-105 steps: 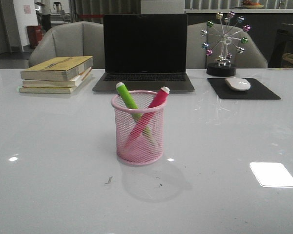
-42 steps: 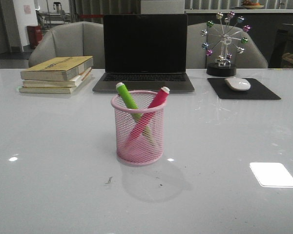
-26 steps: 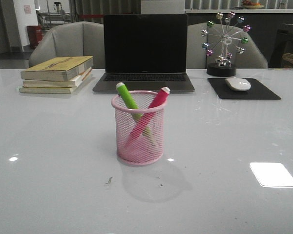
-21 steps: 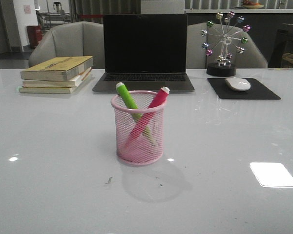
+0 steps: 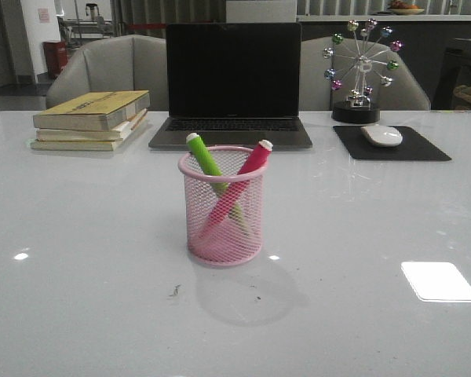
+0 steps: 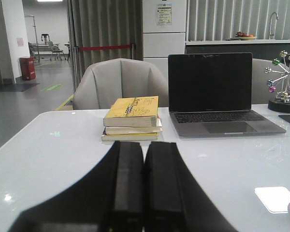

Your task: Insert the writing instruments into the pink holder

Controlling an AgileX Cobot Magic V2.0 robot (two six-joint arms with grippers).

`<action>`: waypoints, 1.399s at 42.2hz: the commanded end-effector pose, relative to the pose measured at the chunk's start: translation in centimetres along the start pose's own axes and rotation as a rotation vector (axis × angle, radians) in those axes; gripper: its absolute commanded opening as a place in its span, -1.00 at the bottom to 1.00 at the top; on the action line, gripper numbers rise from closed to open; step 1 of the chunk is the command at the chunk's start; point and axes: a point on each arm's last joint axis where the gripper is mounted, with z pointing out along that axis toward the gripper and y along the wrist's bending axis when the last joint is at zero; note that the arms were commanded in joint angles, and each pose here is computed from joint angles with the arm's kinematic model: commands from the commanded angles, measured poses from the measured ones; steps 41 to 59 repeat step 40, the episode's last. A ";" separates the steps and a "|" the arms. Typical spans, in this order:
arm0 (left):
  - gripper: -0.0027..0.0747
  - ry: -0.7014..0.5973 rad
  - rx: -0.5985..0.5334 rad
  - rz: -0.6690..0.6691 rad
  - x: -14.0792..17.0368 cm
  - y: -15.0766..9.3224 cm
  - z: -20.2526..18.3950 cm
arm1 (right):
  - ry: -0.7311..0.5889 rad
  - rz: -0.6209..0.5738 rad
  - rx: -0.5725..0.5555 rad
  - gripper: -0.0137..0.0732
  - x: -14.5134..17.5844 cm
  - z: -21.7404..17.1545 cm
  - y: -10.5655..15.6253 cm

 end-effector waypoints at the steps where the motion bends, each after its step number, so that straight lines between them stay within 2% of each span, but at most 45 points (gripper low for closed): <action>1: -0.70 -0.102 0.005 -0.009 -0.8 0.0 -0.2 | -0.224 0.004 0.024 -0.55 -1.1 -0.2 -0.2; 10: -0.70 -0.102 0.005 -0.009 -0.8 0.0 -0.2 | -0.285 0.011 0.046 -0.55 -0.7 0.0 -0.4; 59: -0.70 -0.102 0.005 -0.009 -0.8 0.0 -0.2 | -0.265 0.012 0.046 -0.55 -0.6 0.0 -0.4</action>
